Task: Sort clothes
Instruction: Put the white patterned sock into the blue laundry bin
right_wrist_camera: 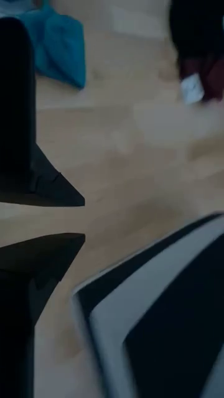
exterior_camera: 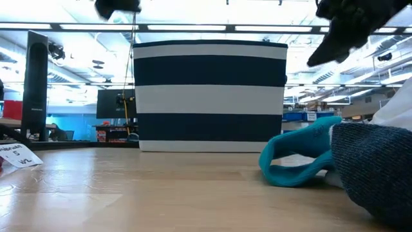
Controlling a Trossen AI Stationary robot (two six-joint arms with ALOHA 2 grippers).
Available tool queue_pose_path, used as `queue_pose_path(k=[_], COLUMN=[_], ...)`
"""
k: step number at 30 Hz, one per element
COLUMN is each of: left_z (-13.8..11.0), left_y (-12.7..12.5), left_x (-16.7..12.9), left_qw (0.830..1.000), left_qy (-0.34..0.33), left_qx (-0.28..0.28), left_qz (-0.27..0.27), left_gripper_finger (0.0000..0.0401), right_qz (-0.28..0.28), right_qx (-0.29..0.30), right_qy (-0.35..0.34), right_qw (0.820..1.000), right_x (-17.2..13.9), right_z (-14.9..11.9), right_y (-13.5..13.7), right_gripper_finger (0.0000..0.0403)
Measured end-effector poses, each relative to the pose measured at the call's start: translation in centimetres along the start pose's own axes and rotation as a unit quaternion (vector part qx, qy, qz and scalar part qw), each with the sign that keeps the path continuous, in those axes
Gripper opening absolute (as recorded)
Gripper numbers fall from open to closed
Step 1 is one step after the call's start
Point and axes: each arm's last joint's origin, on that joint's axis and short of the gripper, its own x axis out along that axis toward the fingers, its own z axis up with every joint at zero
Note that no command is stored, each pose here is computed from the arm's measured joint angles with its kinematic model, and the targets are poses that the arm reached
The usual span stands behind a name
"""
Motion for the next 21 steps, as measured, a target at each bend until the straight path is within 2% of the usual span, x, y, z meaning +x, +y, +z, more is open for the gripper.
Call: queue_pose_path(k=[5, 9, 12, 16, 21], left_z=[-4.9, -8.0, -9.7, -11.5, -13.6], left_y=[0.0, -0.1, 0.0, -0.1, -0.3], left_x=[0.3, 0.8, 1.1, 1.9, 2.8], left_qw=[1.000, 0.999, 0.999, 0.997, 0.993], left_qy=[-0.007, -0.011, 0.004, 0.024, 0.029], left_qx=[-0.025, -0.030, -0.028, -0.069, -0.110], left_qz=[-0.012, -0.024, -0.021, -0.017, -0.027], left_gripper_finger=[0.0136, 0.0136, 0.0136, 0.0136, 0.0136], right_qz=[-0.063, -0.108, -0.138, -0.170, -0.198], right_qx=[0.056, 0.103, 0.125, 0.151, 0.188], right_qy=[0.076, 0.122, 0.161, 0.203, 0.224], right_qw=[0.994, 0.981, 0.969, 0.952, 0.936], right_x=[-3.9, -5.6, -5.6, -4.8, -3.5], right_z=[1.7, 1.5, 0.5, -1.2, -3.2], right_y=[-1.0, -1.7, -2.0, -2.2, -2.4], right_gripper_finger=[0.0064, 0.0047, 0.0037, 0.0034, 0.0069])
